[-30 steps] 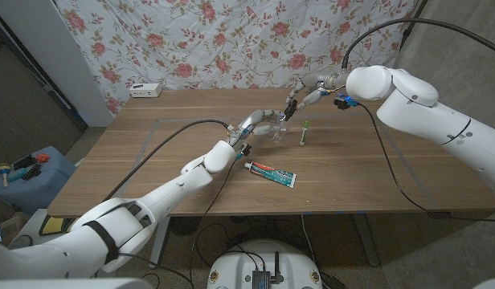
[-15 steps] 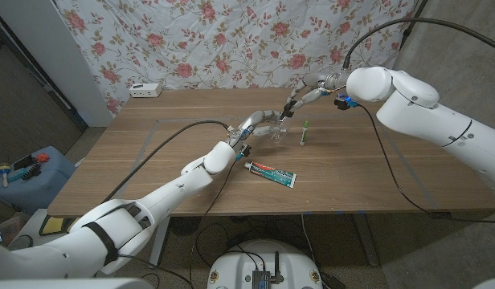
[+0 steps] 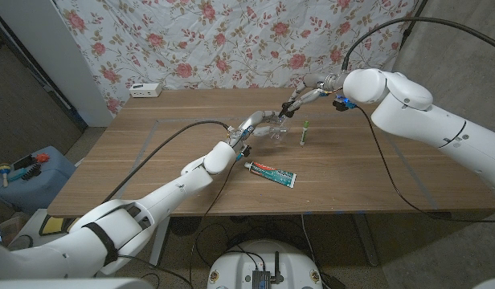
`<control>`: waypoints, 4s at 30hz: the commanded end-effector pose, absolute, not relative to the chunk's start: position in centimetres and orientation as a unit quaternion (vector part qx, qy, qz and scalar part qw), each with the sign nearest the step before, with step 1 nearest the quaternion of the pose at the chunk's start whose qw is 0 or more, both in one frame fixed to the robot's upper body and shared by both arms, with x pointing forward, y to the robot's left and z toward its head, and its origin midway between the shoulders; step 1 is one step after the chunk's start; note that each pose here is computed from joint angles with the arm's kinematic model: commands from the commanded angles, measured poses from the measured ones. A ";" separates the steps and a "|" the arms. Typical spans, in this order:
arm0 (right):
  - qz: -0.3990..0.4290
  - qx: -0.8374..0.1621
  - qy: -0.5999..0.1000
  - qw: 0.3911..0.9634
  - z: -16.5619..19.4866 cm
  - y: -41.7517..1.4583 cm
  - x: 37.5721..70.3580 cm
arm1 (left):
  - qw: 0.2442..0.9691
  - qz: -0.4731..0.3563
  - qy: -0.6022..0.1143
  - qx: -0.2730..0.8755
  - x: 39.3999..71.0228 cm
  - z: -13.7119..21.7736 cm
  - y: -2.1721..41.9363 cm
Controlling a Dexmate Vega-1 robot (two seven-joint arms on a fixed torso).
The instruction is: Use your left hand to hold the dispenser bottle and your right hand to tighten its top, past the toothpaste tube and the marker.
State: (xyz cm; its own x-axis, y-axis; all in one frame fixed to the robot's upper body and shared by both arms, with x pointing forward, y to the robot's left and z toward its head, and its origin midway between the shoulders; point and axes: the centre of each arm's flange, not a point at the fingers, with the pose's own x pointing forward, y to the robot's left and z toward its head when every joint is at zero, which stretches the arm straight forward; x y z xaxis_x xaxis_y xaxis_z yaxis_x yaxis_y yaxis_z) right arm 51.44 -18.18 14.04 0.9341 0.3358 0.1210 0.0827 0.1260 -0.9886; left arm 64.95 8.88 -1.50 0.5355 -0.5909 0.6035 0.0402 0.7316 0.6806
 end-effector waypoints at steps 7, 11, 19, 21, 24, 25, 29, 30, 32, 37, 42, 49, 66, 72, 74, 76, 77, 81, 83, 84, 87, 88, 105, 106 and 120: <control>0.046 -0.671 -0.141 0.726 13.9 -17.7 51.2 | 0.820 -0.195 -0.440 0.311 64.9 -1.6 8.7; 0.038 -0.677 -0.141 0.722 13.9 -17.5 51.1 | 0.820 -0.195 -0.440 0.311 64.9 -1.6 8.7; 0.016 -0.681 -0.148 0.717 13.8 -17.1 50.8 | 0.821 -0.196 -0.438 0.310 64.9 -1.7 8.7; 0.011 -0.684 -0.148 0.715 13.8 -17.0 50.8 | 0.821 -0.196 -0.438 0.310 64.9 -1.8 8.7; 0.006 -0.686 -0.146 0.713 13.7 -16.8 50.8 | 0.821 -0.196 -0.438 0.310 64.9 -1.8 8.7; 0.005 -0.687 -0.145 0.712 13.7 -16.8 50.8 | 0.821 -0.196 -0.438 0.310 64.9 -1.8 8.7; -0.003 -0.691 -0.143 0.708 13.6 -16.5 50.8 | 0.820 -0.196 -0.439 0.310 64.8 -1.8 8.7; -0.005 -0.692 -0.143 0.707 13.5 -16.4 50.8 | 0.820 -0.196 -0.439 0.310 64.8 -1.8 8.7; -0.011 -0.693 -0.143 0.706 13.4 -16.3 50.8 | 0.821 -0.196 -0.439 0.309 64.8 -1.8 8.7; -0.022 -0.696 -0.142 0.703 13.2 -16.0 50.8 | 0.821 -0.196 -0.438 0.309 64.8 -1.8 8.7; -0.028 -0.697 -0.145 0.702 13.1 -15.8 50.7 | 0.821 -0.197 -0.439 0.309 64.7 -1.9 8.7; -0.039 -0.700 -0.145 0.698 12.9 -15.5 50.6 | 0.820 -0.198 -0.439 0.309 64.6 -1.9 8.8; -0.065 -0.699 -0.133 0.699 12.7 -15.0 50.8 | 0.819 -0.199 -0.441 0.309 64.6 -1.8 8.7; -0.071 -0.697 -0.126 0.702 12.7 -15.0 50.9 | 0.820 -0.199 -0.440 0.309 64.6 -1.9 8.7; -0.075 -0.696 -0.124 0.703 12.6 -15.0 51.0 | 0.820 -0.198 -0.440 0.309 64.6 -1.9 8.7; -0.078 -0.695 -0.123 0.704 12.6 -15.0 51.0 | 0.820 -0.198 -0.440 0.308 64.6 -1.9 8.7; -0.080 -0.695 -0.122 0.704 12.5 -15.0 51.1 | 0.820 -0.198 -0.439 0.308 64.6 -1.9 8.7; -0.085 -0.692 -0.118 0.707 12.5 -15.0 51.2 | 0.821 -0.197 -0.439 0.308 64.6 -2.0 8.8; -0.087 -0.691 -0.119 0.708 12.4 -15.0 51.2 | 0.822 -0.196 -0.438 0.307 64.6 -2.1 8.8; -0.088 -0.691 -0.118 0.708 12.4 -15.0 51.2 | 0.822 -0.196 -0.438 0.307 64.6 -2.1 8.8; -0.091 -0.689 -0.116 0.710 12.3 -15.0 51.2 | 0.822 -0.196 -0.438 0.306 64.6 -2.2 8.7; -0.092 -0.689 -0.115 0.710 12.3 -15.0 51.2 | 0.822 -0.196 -0.438 0.306 64.6 -2.2 8.7; -0.111 -0.675 -0.106 0.722 12.0 -14.9 51.2 | 0.822 -0.196 -0.438 0.306 64.6 -2.1 8.8; -0.112 -0.674 -0.107 0.722 12.0 -14.9 51.2 | 0.822 -0.196 -0.438 0.306 64.6 -2.1 8.8; -0.118 -0.661 -0.094 0.735 11.8 -14.6 51.6 | 0.824 -0.194 -0.438 0.304 64.7 -2.2 8.9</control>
